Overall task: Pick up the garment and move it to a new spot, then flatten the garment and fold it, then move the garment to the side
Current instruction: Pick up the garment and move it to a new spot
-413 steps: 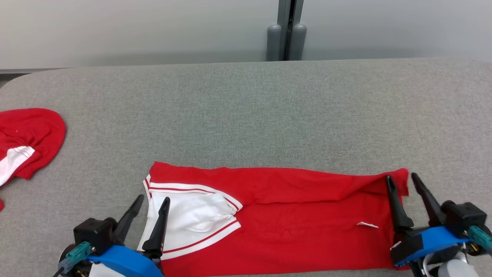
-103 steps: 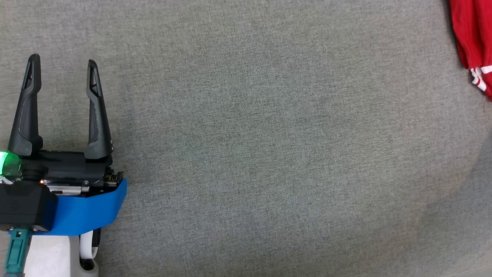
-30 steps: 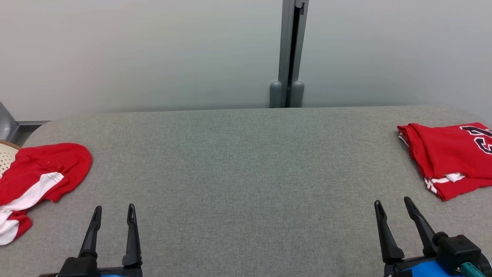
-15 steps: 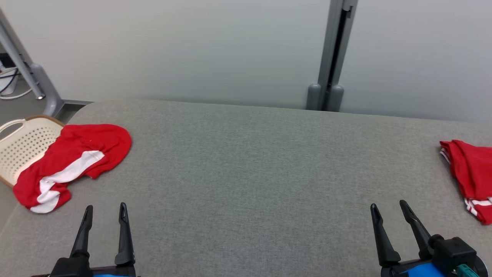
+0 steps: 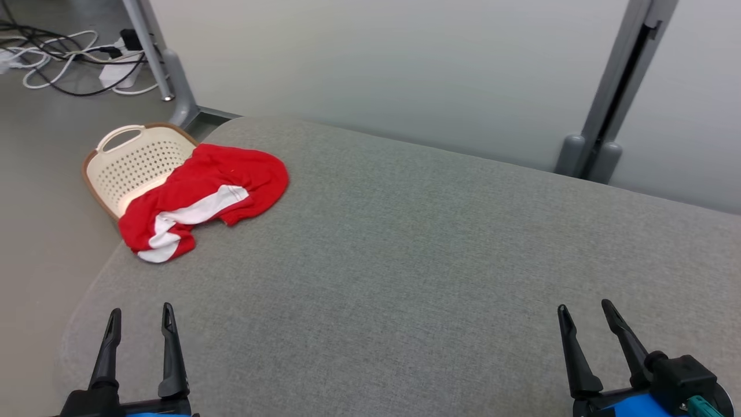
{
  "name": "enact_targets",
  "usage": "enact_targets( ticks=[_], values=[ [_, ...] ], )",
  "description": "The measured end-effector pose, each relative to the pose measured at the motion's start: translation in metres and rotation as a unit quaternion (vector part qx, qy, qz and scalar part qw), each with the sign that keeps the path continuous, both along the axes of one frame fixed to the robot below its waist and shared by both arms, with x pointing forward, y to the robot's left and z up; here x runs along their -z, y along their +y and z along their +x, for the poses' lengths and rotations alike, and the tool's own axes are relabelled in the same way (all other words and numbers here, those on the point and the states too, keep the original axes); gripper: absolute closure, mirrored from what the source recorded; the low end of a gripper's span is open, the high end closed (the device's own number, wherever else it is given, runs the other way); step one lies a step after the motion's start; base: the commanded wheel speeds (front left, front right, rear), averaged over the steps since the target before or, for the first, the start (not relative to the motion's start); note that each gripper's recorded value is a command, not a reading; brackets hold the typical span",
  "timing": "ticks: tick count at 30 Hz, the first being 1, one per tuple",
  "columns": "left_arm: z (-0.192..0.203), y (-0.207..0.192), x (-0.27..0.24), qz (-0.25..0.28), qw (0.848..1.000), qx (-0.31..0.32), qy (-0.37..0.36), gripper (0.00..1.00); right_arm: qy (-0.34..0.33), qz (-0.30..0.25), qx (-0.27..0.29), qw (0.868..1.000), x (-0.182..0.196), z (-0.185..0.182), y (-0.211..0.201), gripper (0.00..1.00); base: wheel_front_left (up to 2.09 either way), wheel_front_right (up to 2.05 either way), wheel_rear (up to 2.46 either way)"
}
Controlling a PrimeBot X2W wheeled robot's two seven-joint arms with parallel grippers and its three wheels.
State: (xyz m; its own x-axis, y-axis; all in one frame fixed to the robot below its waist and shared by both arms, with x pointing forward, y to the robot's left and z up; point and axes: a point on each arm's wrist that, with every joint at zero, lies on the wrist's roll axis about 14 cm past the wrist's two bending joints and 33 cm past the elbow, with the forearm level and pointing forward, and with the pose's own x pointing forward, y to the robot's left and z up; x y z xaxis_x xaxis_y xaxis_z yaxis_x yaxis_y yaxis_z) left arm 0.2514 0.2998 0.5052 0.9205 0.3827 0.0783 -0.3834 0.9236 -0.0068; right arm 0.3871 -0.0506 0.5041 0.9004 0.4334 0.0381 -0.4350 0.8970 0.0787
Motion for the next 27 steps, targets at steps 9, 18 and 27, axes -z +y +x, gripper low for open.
enact_targets(
  ticks=[9,18,27],
  values=[
    [-0.035,0.025,0.003,0.002,0.998,-0.059,0.009,0.00,0.006,0.002,-0.049,0.999,0.005,0.006,0.036,0.00,0.00,0.00,0.00],
    [-0.042,0.031,0.003,0.004,0.997,-0.072,0.012,0.00,0.010,0.004,-0.060,0.998,0.008,0.004,0.042,0.00,0.00,0.00,0.00],
    [-0.004,0.038,-0.007,0.010,0.999,-0.043,0.002,0.00,0.016,0.003,-0.030,0.999,0.012,0.011,0.022,0.00,0.00,0.00,0.00]
  ],
)
